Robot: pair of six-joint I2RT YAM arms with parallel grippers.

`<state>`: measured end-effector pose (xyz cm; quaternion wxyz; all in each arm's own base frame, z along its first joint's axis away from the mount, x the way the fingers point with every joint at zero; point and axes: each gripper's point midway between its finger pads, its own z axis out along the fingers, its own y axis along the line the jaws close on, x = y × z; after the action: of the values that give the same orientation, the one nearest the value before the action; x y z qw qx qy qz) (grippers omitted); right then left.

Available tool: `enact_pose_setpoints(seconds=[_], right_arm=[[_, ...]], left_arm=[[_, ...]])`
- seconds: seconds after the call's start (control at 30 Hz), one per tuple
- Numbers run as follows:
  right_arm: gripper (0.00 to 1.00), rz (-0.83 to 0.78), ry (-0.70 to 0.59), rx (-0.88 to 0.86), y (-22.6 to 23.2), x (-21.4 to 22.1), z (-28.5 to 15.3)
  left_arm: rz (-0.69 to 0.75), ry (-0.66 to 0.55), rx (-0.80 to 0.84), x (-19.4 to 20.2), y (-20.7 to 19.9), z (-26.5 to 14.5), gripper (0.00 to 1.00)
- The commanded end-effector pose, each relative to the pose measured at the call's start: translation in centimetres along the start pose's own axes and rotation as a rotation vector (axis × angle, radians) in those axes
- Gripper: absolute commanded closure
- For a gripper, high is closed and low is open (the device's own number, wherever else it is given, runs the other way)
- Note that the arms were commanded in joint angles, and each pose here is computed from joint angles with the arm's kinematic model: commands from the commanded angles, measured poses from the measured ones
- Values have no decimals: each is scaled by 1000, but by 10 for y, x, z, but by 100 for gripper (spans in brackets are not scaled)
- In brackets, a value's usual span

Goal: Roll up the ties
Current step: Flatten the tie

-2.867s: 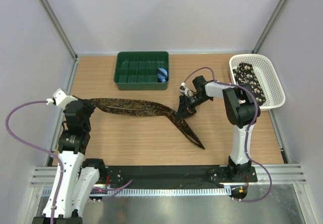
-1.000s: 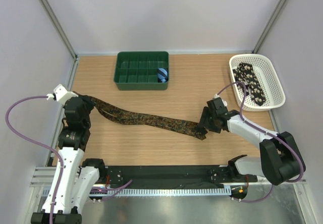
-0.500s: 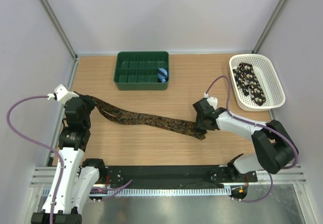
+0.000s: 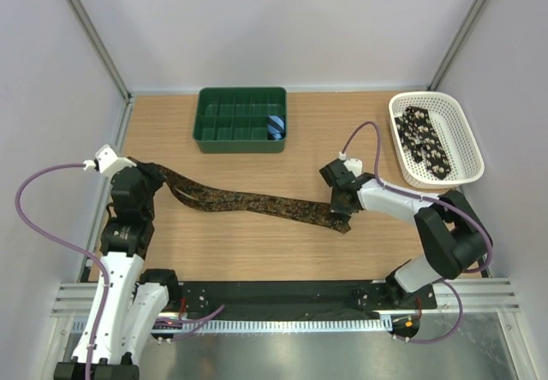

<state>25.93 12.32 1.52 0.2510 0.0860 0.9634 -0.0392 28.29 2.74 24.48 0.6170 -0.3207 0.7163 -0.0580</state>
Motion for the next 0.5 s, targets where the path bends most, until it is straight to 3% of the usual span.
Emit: enact_pose_setpoints(seconds=[0.0, 0.23, 0.47], right_arm=[[99, 5, 68, 50, -18, -2, 12], [99, 59, 44, 70, -42, -82, 30], [99, 71, 32, 76, -55, -155, 62]], left_arm=[[-35, -21, 63, -6, -12, 0, 99], [-48, 77, 129, 24, -16, -5, 100], [-125, 295, 181, 86, -11, -21, 100]])
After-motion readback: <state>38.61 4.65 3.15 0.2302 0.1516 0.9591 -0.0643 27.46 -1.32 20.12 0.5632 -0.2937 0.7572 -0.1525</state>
